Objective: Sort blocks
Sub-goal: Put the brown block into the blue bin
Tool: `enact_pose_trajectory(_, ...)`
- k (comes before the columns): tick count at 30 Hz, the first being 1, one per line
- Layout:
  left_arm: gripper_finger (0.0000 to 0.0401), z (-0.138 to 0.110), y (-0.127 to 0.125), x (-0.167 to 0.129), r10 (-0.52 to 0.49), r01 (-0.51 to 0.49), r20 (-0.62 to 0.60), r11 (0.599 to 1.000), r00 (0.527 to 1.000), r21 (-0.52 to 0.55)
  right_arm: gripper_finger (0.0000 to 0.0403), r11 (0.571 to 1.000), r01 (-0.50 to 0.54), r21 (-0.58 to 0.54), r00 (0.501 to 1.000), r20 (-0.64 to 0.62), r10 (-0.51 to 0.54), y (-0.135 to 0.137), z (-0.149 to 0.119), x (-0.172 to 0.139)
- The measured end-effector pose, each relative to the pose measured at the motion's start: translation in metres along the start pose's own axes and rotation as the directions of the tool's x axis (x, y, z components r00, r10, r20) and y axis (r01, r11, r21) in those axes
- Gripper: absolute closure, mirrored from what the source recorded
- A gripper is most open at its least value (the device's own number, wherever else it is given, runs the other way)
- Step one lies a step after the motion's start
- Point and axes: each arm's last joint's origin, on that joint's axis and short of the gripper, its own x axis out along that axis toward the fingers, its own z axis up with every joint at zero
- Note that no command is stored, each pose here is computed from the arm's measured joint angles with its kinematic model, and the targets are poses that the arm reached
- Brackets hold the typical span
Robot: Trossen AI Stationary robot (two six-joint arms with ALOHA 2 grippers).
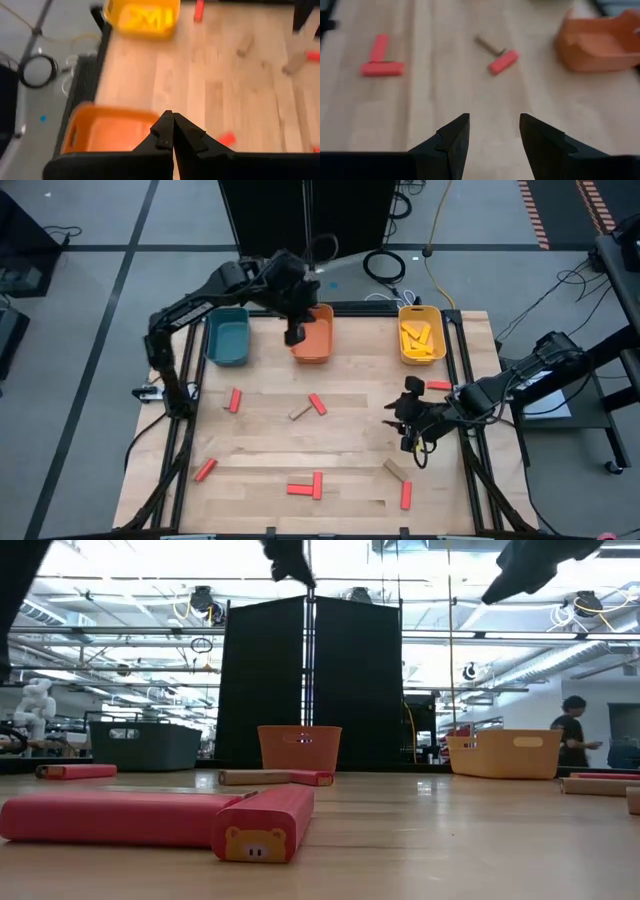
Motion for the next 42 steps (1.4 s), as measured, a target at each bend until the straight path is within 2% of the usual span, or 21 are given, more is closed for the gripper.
enact_pose_trajectory(3, 0.04, -0.025, -0.012, 0.004, 0.012, -0.014, -0.04, 0.999, 0.999, -0.034, 0.0236, 0.999, -0.033, 0.043, 0.999, -0.041, 0.035, -0.002, -0.001, 0.001)
enact_pose_trajectory(6, 0.04, -0.059, -0.029, 0.01, 0.04, -0.044, -0.082, 0.998, 0.996, -0.052, 0.0236, 0.991, 0.007, 0.135, 0.996, -0.088, 0.005, -0.007, -0.005, 0.002)
enact_pose_trajectory(10, 0.0401, -0.11, -0.054, 0.007, 0.075, -0.081, -0.073, 0.993, 0.994, -0.085, 0.0236, 0.971, 0.08, 0.223, 0.979, -0.203, -0.034, -0.013, -0.015, 0.001)
enact_pose_trajectory(14, 0.0401, -0.154, -0.074, 0.001, 0.065, -0.063, 0.016, 0.992, 0.998, -0.112, 0.0236, 0.923, 0.228, 0.311, 0.935, -0.336, -0.118, -0.02, -0.028, 0.0)
enact_pose_trajectory(16, 0.0401, -0.173, -0.083, 0.002, 0.055, -0.045, 0.082, 0.992, 0.995, -0.119, 0.0236, 0.901, 0.291, 0.322, 0.903, -0.404, -0.147, -0.021, -0.034, 0.003)
enact_pose_trajectory(21, 0.0401, -0.212, -0.094, 0.024, 0.039, -0.015, 0.203, 0.993, 0.978, -0.118, 0.0236, 0.909, 0.337, 0.244, 0.864, -0.465, -0.196, -0.014, -0.038, 0.02)
enact_pose_trajectory(24, 0.0401, -0.225, -0.095, 0.039, 0.038, -0.011, 0.24, 0.993, 0.97, -0.114, 0.0236, 0.92, 0.332, 0.207, 0.837, -0.514, -0.187, -0.007, -0.042, 0.033)
enact_pose_trajectory(28, 0.0401, -0.233, -0.096, 0.055, 0.038, -0.01, 0.248, 0.993, 0.968, -0.114, 0.0236, 0.916, 0.326, 0.232, 0.778, -0.616, -0.121, -0.002, -0.047, 0.044)
enact_pose_trajectory(32, 0.0396, -0.235, -0.097, 0.065, -0.025, 0.048, 0.22, 0.994, 0.975, -0.102, 0.0236, 0.915, 0.321, 0.245, 0.772, -0.627, -0.103, -0.002, -0.046, 0.047)
enact_pose_trajectory(35, 0.0368, -0.235, -0.1, 0.075, -0.041, 0.061, 0.193, 0.994, 0.98, -0.094, 0.0236, 0.913, 0.303, 0.274, 0.774, -0.629, -0.069, -0.004, -0.045, 0.047)
enact_pose_trajectory(38, 0.0321, -0.238, -0.103, 0.088, -0.056, 0.068, 0.131, 0.994, 0.99, -0.085, 0.0236, 0.908, 0.29, 0.303, 0.784, -0.619, -0.044, -0.008, -0.049, 0.048)
enact_pose_trajectory(42, 0.0258, -0.24, -0.102, 0.104, -0.055, 0.063, 0.085, 0.994, 0.995, -0.091, 0.0236, 0.914, 0.274, 0.3, 0.783, -0.622, -0.031, -0.014, -0.068, 0.058)
